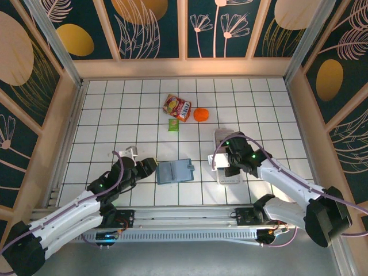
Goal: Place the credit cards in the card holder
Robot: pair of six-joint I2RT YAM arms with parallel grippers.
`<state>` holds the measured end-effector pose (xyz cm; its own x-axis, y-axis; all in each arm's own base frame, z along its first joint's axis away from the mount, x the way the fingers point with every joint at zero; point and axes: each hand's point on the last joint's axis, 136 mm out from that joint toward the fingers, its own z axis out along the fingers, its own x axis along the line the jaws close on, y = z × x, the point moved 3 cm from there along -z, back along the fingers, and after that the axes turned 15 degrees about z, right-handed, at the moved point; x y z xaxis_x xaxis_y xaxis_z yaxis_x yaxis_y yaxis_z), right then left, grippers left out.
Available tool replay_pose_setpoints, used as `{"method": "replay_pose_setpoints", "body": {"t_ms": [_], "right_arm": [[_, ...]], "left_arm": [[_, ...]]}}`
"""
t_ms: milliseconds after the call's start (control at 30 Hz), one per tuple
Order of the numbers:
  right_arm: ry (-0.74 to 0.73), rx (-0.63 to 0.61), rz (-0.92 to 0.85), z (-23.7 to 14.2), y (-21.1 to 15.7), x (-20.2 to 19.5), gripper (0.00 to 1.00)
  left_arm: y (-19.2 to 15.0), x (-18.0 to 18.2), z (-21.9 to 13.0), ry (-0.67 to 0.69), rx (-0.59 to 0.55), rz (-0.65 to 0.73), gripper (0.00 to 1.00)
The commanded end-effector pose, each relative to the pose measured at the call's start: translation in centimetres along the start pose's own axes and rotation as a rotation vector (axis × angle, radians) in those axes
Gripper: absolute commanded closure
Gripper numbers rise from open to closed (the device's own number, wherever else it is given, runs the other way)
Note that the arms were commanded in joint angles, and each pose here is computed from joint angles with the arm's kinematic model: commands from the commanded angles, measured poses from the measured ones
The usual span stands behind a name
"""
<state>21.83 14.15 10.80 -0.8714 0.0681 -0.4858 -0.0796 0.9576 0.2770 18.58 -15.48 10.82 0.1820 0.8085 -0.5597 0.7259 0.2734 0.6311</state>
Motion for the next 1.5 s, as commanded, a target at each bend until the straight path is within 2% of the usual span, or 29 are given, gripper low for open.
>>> {"method": "replay_pose_setpoints", "body": {"t_ms": [0,633,733,967,1367,1467], "right_arm": [[-0.034,-0.019,-0.030,0.4,0.3,-0.8,0.01],[-0.056,0.039,-0.080,1.6,-1.4,-0.1,0.01],[-0.076,0.045,-0.077,1.4,-1.3,-0.7,0.06],[-0.089,0.062,-0.083,1.1,-1.5,-1.0,0.31],[-0.110,0.064,-0.076,0.2,-1.7,-1.0,0.38],[-0.109,0.066,-0.077,0.2,-1.8,-1.0,0.43]], "left_arm": [[-0.6,-0.2,0.3,-0.032,0.015,-0.010,0.50],[-1.3,0.1,0.3,-0.038,0.036,-0.039,0.59],[-1.4,0.2,0.3,-0.035,0.036,-0.038,0.60],[-1.6,0.4,0.4,-0.031,0.043,-0.040,0.63],[-1.8,0.3,0.5,-0.039,0.049,-0.045,0.66],[-1.8,0.4,0.5,-0.034,0.050,-0.044,0.67]]}}
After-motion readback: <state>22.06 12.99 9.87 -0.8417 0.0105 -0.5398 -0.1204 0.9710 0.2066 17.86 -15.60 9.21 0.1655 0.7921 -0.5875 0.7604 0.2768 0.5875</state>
